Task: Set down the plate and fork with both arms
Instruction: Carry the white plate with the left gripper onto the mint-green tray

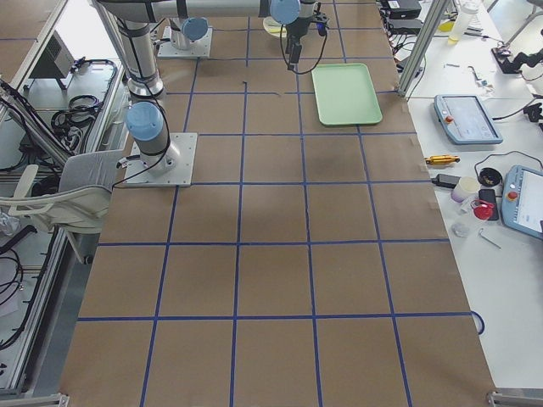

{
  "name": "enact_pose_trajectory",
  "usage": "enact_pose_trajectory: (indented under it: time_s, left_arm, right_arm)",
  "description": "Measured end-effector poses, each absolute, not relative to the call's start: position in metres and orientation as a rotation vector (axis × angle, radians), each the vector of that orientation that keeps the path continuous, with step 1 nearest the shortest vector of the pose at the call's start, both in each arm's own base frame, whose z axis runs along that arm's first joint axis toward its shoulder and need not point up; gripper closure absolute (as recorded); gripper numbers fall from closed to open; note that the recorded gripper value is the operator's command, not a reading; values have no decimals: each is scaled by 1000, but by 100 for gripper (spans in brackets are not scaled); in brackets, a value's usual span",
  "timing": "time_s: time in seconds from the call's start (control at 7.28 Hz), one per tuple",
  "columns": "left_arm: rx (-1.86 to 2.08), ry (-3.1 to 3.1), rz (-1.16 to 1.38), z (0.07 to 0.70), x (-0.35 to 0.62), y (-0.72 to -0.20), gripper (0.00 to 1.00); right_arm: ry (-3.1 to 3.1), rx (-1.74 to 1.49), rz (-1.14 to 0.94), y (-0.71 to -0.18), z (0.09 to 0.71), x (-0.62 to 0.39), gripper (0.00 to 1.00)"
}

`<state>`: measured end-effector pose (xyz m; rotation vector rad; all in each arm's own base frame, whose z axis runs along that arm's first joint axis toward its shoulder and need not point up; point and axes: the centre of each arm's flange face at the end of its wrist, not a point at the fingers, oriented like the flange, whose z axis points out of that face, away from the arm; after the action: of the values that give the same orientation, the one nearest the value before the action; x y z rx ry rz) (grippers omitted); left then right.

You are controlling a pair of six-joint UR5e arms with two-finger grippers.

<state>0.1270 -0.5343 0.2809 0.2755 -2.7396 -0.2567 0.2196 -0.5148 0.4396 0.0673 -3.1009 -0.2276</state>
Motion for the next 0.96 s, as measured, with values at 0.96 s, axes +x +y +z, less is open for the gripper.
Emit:
enact_pose_trajectory:
  time_s: [0.96]
  left_arm:
    - [326, -2703, -88, 253, -145, -707, 100]
  right_arm:
    - [-3099, 67, -236, -514, 439, 219, 0]
